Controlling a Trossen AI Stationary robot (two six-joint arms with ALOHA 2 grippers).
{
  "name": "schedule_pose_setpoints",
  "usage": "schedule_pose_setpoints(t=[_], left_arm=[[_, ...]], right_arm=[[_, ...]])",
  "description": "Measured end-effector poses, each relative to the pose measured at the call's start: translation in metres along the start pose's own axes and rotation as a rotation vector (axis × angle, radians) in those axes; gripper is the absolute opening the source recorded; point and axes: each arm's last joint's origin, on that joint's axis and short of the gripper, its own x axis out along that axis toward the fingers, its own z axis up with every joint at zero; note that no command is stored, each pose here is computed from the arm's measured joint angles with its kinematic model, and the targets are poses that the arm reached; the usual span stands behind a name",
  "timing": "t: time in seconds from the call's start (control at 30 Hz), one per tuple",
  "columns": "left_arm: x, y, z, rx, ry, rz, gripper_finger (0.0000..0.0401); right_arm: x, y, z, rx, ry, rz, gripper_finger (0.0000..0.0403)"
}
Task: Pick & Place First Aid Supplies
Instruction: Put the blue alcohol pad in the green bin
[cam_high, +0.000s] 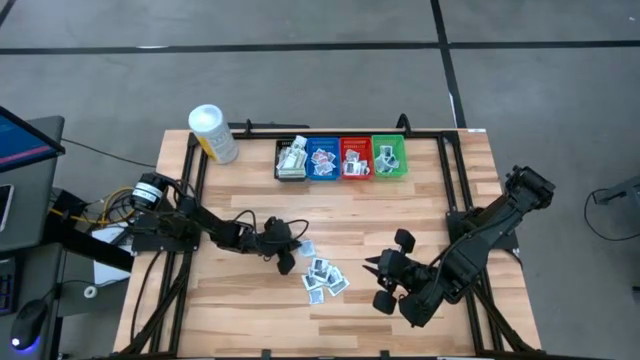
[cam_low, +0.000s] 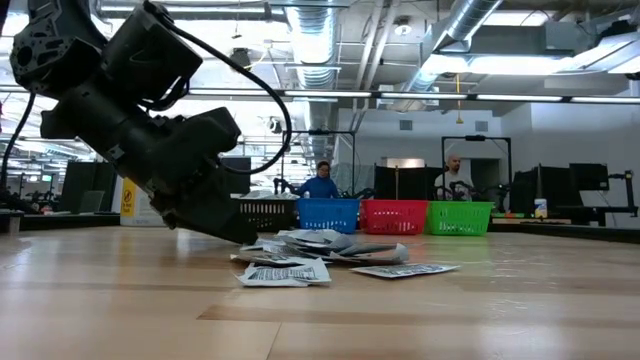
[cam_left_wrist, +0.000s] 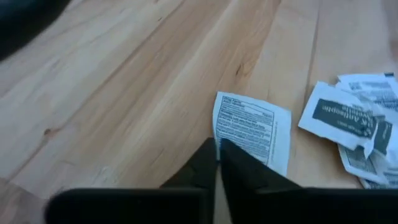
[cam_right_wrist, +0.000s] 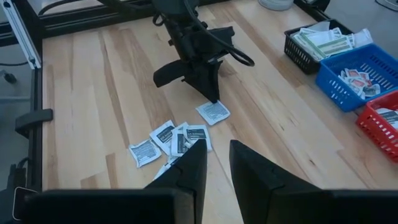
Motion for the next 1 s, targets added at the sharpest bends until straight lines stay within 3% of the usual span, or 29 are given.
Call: schedule_pose_setpoints(t=[0.33, 0.73, 0.9, 1.0], left_arm=[[-0.011, -0.005, 0.011, -0.029, -0.023, -0.070, 0.0003], [-0.050, -0.015, 0.058, 0.000, -0.294, -0.139, 0.0002], [-0.071, -0.018, 0.077, -0.044, -0.394, -0.234, 0.0002], [-0.081, -0.020, 0.086, -0.154, -0.414, -0.342, 0.0002]], right_arm=[[0.000, -0.001, -0.001, -0.011, 0.006, -0.007, 0.0063], [0.000, -0.002, -0.002, -0.025, 0.014, -0.017, 0.0064], [0.000, -0.002, -0.002, -0.026, 0.015, -0.018, 0.0064], [0.000, -0.003, -0.002, -0.034, 0.017, -0.021, 0.0064]])
